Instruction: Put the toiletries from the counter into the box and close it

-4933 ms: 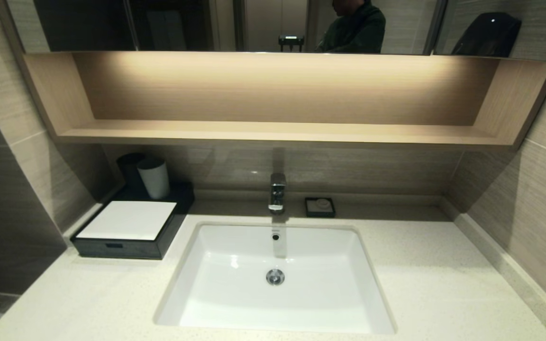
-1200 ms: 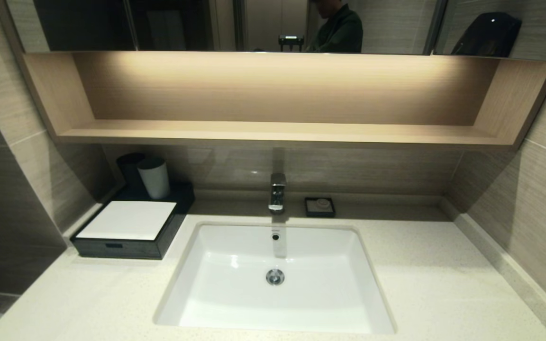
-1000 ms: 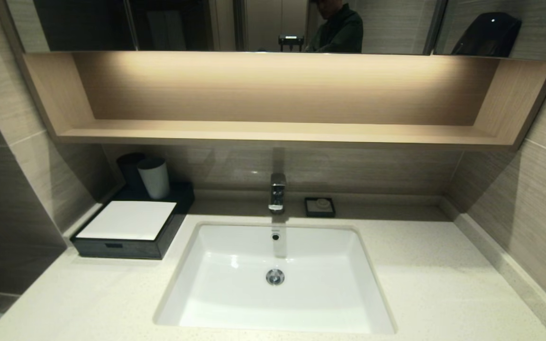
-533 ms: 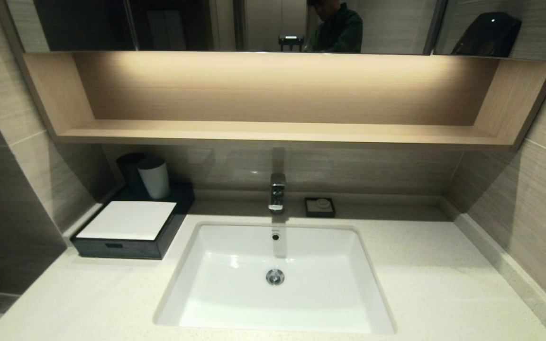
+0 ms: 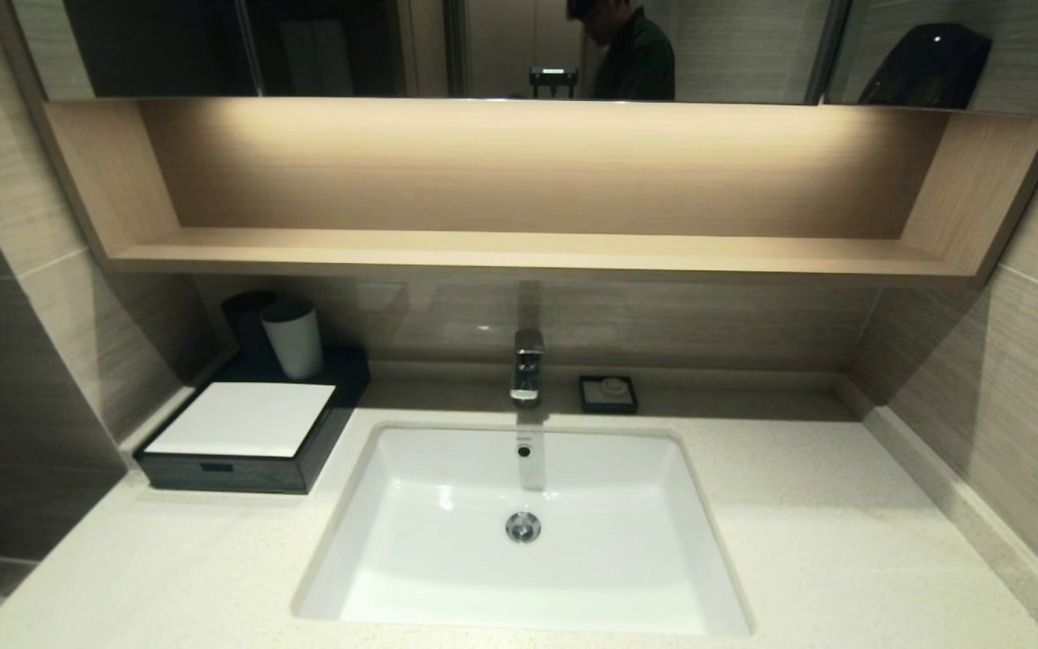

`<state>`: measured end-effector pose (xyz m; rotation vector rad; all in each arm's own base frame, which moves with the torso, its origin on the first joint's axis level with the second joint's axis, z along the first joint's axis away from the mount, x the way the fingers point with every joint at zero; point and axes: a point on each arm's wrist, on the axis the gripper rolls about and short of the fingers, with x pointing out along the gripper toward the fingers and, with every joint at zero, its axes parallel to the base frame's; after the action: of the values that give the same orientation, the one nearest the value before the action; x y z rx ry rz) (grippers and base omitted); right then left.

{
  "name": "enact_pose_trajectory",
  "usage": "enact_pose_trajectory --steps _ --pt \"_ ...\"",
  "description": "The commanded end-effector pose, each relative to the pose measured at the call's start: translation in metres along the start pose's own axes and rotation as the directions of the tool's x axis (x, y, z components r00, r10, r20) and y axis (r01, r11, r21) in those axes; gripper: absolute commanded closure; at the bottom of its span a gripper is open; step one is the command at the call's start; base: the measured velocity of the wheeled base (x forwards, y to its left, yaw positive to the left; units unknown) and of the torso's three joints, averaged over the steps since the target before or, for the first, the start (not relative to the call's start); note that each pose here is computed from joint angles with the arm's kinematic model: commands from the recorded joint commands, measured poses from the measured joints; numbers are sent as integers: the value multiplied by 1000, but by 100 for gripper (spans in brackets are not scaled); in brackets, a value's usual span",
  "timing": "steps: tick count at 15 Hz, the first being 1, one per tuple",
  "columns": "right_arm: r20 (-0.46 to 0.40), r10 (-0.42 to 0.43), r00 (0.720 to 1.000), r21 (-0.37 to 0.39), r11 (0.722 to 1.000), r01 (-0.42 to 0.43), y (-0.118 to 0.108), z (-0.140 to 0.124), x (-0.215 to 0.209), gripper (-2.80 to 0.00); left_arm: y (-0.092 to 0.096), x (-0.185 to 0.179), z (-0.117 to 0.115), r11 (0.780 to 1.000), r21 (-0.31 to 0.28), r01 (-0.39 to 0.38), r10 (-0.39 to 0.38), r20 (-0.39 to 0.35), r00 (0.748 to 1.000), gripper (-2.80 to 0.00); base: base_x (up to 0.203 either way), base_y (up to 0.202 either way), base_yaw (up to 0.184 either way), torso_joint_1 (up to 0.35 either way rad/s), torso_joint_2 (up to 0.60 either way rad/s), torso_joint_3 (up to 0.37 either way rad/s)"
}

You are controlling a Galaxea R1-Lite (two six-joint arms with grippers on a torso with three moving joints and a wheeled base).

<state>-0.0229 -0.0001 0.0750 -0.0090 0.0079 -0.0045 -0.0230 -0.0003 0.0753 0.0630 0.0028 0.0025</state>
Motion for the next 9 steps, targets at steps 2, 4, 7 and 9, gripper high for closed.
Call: enact_pose_trajectory --steps 2,4,7,9 --pt "2 0 1000 3 1000 0 0 0 0 0 0 0 0 1000 0 0 0 -2 1000 0 0 0 0 0 0 0" --pt "2 -3 1000 9 1000 3 0 0 0 0 0 0 0 1000 0 0 0 -2 1000 0 0 0 0 0 0 0" --pt "2 -3 1000 10 1000 3 0 0 0 0 0 0 0 1000 1 0 0 -2 1000 0 0 0 0 0 0 0" --pt "2 -3 1000 10 1000 3 0 0 0 0 0 0 0 1000 1 0 0 -2 1000 0 0 0 0 0 0 0"
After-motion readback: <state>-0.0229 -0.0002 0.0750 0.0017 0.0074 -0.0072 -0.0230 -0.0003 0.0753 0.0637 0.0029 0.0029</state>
